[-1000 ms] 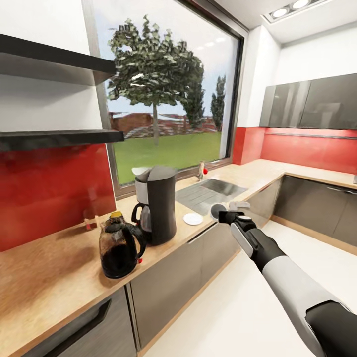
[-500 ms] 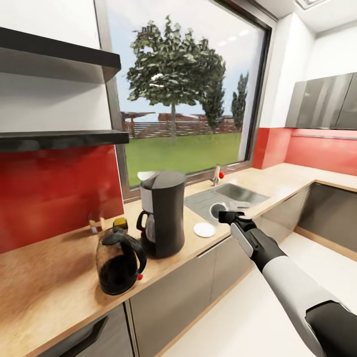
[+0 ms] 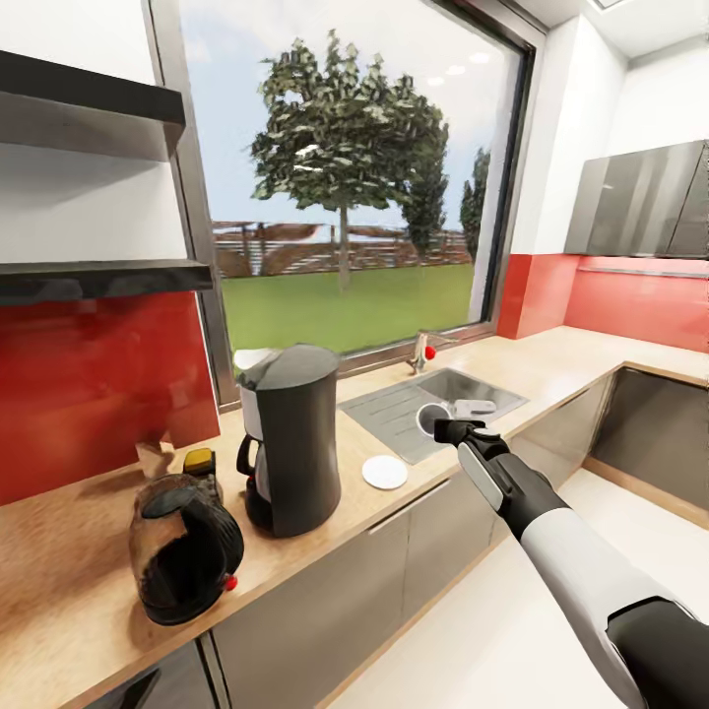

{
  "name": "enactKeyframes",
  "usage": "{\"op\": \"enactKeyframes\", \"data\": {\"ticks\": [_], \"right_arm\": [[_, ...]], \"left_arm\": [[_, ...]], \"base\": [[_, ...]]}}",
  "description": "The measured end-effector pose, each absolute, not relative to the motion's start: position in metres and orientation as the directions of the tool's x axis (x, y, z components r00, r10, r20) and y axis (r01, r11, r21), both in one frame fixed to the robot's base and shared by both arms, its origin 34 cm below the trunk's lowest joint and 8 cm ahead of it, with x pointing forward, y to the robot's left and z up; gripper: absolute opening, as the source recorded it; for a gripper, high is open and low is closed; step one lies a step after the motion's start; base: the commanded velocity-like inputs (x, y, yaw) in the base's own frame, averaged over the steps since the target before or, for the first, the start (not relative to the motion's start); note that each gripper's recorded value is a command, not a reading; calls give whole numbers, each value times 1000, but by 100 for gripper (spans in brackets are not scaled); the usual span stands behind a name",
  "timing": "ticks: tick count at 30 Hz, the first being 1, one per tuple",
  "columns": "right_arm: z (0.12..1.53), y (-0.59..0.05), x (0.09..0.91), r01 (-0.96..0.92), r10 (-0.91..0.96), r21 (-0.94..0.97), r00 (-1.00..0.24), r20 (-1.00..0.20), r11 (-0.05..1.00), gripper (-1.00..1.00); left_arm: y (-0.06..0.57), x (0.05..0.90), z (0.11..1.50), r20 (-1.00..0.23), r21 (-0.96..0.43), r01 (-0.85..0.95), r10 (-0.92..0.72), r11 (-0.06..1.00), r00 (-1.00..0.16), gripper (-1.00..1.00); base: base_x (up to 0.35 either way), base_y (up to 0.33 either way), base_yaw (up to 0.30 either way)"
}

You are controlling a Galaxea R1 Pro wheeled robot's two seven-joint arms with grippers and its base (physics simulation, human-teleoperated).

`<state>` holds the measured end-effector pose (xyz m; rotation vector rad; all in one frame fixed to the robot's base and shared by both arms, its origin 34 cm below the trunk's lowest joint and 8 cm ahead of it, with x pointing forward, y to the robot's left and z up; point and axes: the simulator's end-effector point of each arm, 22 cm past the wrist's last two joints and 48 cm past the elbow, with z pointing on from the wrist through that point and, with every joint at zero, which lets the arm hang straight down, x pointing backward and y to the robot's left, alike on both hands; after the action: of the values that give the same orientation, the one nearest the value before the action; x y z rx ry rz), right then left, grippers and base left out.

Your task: Set up a coffee station on the kitchen countertop: keep the coffee maker on the countertop, move the bottle of coffee from the kitchen shelf to the counter next to the coffee maker, place a paper coffee filter on top of the coffee maker, put the saucer next to the coffee maker with the coffee cup on the saucer, and place the electric kettle next to the coffee maker.

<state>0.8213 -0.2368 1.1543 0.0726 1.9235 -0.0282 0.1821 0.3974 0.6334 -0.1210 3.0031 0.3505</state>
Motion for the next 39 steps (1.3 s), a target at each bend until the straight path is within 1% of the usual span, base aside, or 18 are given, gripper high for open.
{"op": "enactKeyframes", "data": {"ticks": [5, 9, 29, 35, 39], "right_arm": [[1154, -237, 821, 64, 37, 15, -345, -938, 998, -100], [1154, -235, 821, 62, 35, 14, -345, -938, 998, -100], [1154, -233, 821, 60, 36, 16, -346, -937, 998, -100], [1154, -232, 821, 58, 35, 15, -347, -937, 998, -100], [1150, -231, 820, 54, 23, 4, -357, -934, 999, -100]], "left_arm": [[395, 182, 633, -124, 222, -92, -66, 971, -990, 100], [395, 175, 632, -92, 224, -90, -71, 970, -993, 100], [396, 174, 632, -86, 226, -91, -73, 970, -994, 100], [396, 174, 632, -87, 227, -93, -75, 970, -993, 100], [396, 173, 632, -85, 227, -92, -75, 970, -994, 100]], "base": [[-14, -301, 10], [-85, -301, 155], [-89, -301, 271], [77, -273, 279], [131, -53, 115]]}}
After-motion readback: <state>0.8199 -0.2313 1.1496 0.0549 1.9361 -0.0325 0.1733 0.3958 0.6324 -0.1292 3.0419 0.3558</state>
